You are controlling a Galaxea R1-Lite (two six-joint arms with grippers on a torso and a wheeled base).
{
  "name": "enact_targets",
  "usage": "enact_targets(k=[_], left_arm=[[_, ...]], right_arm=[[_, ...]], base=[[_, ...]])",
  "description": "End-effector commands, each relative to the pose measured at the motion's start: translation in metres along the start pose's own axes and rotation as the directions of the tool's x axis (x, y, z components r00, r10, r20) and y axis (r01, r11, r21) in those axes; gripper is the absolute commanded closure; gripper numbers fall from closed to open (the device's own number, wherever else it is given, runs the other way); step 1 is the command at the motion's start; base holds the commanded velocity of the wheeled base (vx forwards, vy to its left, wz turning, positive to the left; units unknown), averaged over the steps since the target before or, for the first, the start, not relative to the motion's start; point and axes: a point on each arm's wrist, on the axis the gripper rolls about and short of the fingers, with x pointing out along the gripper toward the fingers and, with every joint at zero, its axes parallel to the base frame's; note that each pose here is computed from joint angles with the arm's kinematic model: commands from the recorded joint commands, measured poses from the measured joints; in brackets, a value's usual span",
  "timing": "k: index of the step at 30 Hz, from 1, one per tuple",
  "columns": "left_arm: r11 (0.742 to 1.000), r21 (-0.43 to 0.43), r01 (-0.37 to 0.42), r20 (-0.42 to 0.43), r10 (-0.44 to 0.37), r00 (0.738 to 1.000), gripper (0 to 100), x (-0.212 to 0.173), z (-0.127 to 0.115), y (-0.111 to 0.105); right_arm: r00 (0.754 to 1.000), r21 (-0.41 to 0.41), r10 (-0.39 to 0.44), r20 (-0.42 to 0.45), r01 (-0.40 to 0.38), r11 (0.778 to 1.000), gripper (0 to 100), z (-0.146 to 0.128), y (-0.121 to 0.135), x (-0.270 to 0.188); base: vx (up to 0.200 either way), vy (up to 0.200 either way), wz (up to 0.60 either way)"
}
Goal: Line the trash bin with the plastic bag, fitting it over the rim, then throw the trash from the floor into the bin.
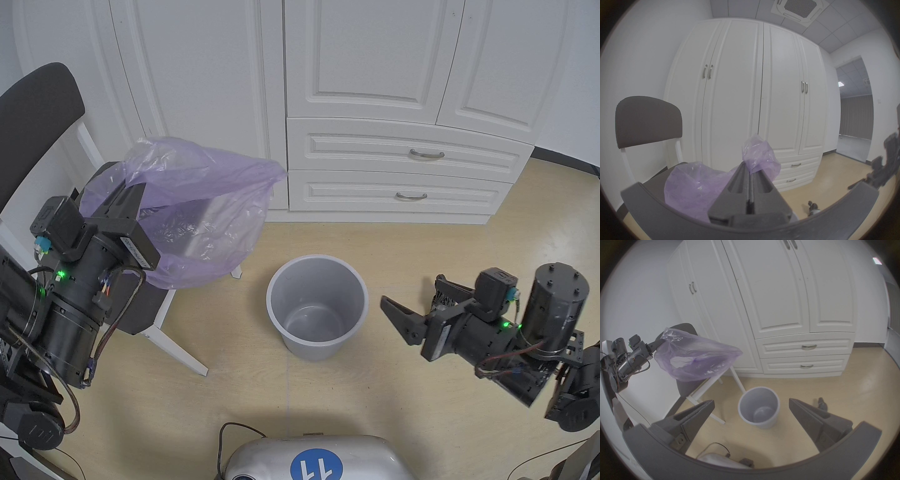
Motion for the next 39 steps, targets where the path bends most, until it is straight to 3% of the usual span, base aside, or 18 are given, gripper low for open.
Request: enact_targets(k=[1, 3, 10, 13, 15, 29, 36, 38, 39], left_arm=[[0.998, -0.048, 0.052, 0.057, -0.049, 0.997, 100, -0.013, 0.02, -0.005], [0.995, -0.05, 0.083, 0.062, -0.08, 0.995, 100, -0.014, 0.02, -0.006], [0.991, -0.039, 0.129, 0.058, -0.127, 0.99, 100, -0.018, 0.017, -0.006], [0.991, -0.043, 0.126, 0.073, -0.123, 0.99, 100, -0.019, 0.021, -0.004], [0.991, -0.054, 0.122, 0.105, -0.116, 0.988, 100, -0.02, 0.03, -0.002], [0.988, -0.064, 0.139, 0.155, -0.128, 0.98, 100, -0.025, 0.042, 0.004], [0.988, -0.064, 0.14, 0.152, -0.129, 0.98, 100, -0.025, 0.041, 0.004], [0.988, -0.066, 0.137, 0.162, -0.125, 0.979, 100, -0.026, 0.044, 0.005], [0.988, -0.07, 0.138, 0.169, -0.124, 0.978, 100, -0.028, 0.046, 0.006]], right_arm=[[0.997, 0.061, 0.053, -0.05, -0.05, 0.997, 0, -0.03, 0.017, 0.045], [0.996, 0.063, 0.041, -0.081, -0.036, 0.997, 0, -0.047, 0.018, 0.058], [0.994, 0.11, 0.074, 0.079, -0.082, 0.99, 0, -0.058, 0.037, 0.082], [0.991, 0.122, 0.068, 0.114, -0.081, 0.989, 0, -0.056, 0.038, 0.087], [0.991, 0.126, 0.02, 0.13, -0.037, 0.991, 0, -0.056, 0.04, 0.093], [0.991, 0.075, -0.084, 0.101, 0.077, 0.994, 0, -0.056, 0.024, 0.103], [0.986, 0.147, -0.063, 0.152, 0.041, 0.988, 0, -0.03, 0.017, 0.093], [0.991, 0.187, -0.042, 0.129, 0.017, 0.982, 0, -0.028, 0.007, 0.096], [0.995, 0.257, -0.011, 0.097, -0.015, 0.966, 0, -0.023, 0.004, 0.096]], base=[[0.0, 0.0, 0.0], [0.0, 0.0, 0.0], [0.0, 0.0, 0.0], [0.0, 0.0, 0.0], [0.0, 0.0, 0.0], [0.0, 0.0, 0.0], [0.0, 0.0, 0.0], [0.0, 0.0, 0.0], [0.0, 0.0, 0.0]])
